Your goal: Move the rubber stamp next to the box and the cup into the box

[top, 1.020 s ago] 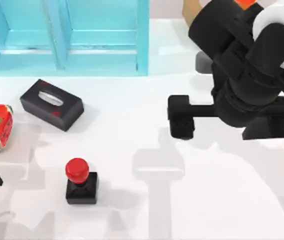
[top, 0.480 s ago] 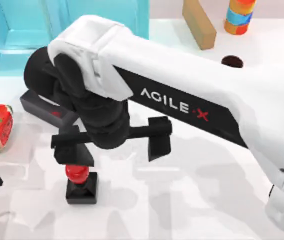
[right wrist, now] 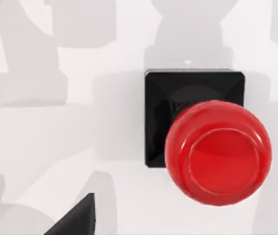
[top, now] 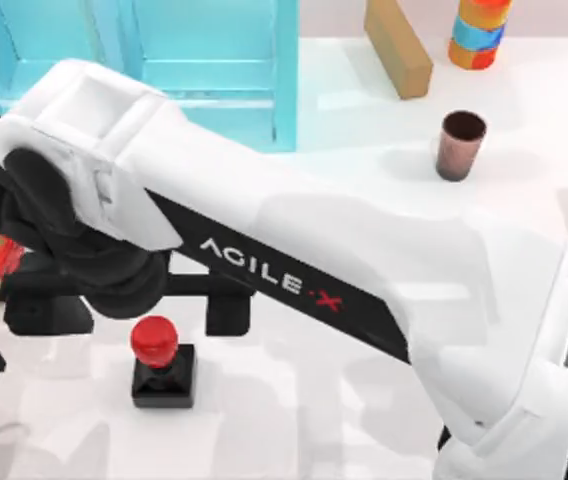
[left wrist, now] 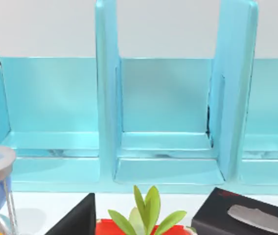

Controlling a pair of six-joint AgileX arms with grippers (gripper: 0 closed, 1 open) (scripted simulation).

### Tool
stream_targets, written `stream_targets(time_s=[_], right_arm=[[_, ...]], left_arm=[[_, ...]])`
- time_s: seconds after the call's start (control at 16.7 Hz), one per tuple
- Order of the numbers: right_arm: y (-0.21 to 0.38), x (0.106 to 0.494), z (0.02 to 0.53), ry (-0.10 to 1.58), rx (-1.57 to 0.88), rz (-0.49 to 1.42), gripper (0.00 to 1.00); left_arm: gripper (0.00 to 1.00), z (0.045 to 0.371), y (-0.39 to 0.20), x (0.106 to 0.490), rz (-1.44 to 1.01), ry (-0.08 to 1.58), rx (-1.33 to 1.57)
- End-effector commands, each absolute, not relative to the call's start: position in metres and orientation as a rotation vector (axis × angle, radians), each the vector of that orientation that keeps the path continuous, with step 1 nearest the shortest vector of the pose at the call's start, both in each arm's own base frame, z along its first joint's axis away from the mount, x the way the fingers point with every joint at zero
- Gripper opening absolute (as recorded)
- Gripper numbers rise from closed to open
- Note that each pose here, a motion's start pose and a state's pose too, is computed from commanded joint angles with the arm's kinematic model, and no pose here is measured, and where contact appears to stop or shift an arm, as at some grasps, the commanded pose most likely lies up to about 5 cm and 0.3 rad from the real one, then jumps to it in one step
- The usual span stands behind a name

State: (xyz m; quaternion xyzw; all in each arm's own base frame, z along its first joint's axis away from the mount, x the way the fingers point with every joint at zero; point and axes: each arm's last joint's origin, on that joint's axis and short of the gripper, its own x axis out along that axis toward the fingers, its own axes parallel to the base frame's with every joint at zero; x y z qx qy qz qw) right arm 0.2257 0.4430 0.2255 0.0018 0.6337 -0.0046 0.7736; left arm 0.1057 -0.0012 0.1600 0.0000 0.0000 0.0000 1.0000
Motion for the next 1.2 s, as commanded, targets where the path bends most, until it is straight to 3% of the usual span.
stream_targets(time_s=[0.48, 1.2], right_arm=[[0.443, 0.228, 0.224, 1.369, 0.011, -0.007, 1.00], [0.444, 0.241, 0.148, 1.370, 0.008, -0.008, 1.00]], left_arm=[[1.00, 0.160, -0.001, 0.106, 0.000, 0.000, 0.000], [1.00, 0.160, -0.001, 0.106, 0.000, 0.000, 0.000]])
